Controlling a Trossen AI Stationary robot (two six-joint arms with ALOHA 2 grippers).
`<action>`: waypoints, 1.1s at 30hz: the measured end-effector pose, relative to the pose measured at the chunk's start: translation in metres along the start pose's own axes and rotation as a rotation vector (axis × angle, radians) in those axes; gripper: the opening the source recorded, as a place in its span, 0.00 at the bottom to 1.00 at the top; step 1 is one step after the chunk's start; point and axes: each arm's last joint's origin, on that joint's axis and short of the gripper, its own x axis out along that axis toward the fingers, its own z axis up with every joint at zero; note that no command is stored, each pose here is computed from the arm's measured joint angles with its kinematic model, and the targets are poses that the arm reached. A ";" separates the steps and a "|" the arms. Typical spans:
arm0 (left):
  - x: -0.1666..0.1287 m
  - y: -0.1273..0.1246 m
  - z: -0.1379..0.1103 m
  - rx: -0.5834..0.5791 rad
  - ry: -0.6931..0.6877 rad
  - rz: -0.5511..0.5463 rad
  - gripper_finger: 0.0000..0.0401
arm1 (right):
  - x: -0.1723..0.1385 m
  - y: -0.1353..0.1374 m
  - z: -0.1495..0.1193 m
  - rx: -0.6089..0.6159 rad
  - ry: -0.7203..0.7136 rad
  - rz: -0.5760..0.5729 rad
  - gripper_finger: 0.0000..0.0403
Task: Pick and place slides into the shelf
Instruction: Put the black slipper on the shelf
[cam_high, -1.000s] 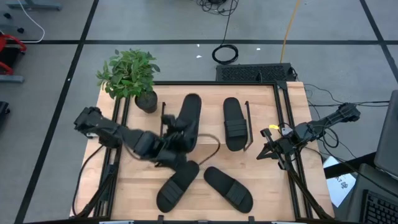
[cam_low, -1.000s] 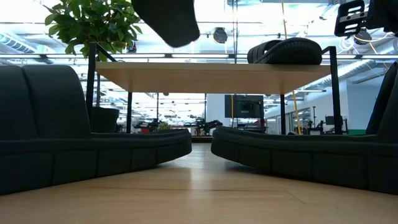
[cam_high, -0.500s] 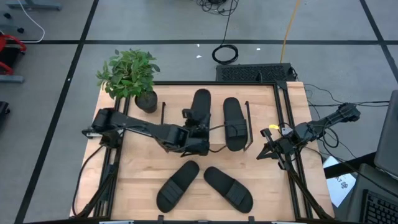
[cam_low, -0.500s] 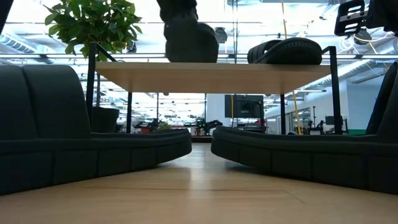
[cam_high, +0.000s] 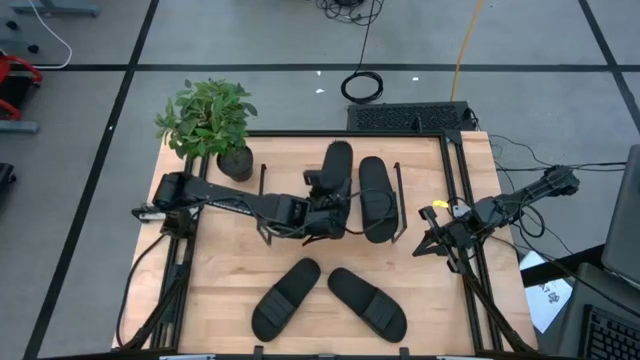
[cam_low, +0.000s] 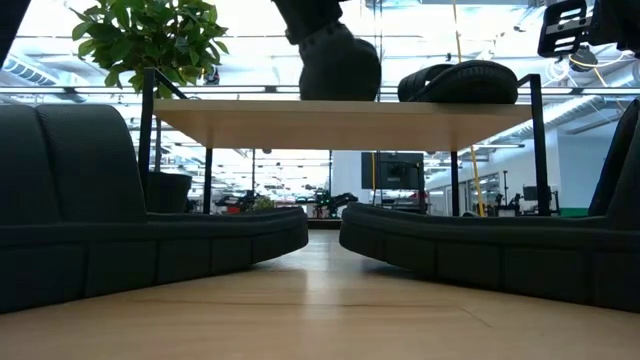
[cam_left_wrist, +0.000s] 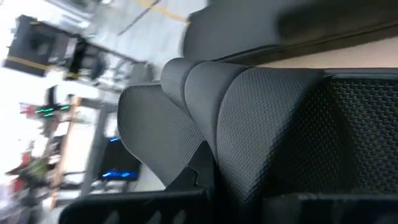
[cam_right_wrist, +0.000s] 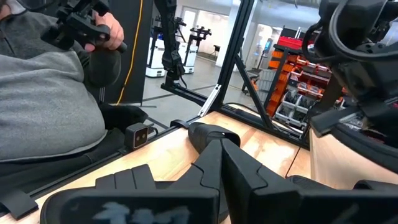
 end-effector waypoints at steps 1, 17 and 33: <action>0.001 0.000 0.000 -0.004 0.001 -0.016 0.02 | 0.000 0.000 0.000 0.000 0.000 0.000 0.00; 0.003 0.000 -0.010 -0.106 0.076 -0.048 0.02 | 0.000 0.000 0.000 0.000 0.000 0.000 0.00; 0.025 -0.025 -0.007 -0.046 0.080 -0.043 0.02 | 0.000 0.000 0.000 0.002 -0.001 0.000 0.00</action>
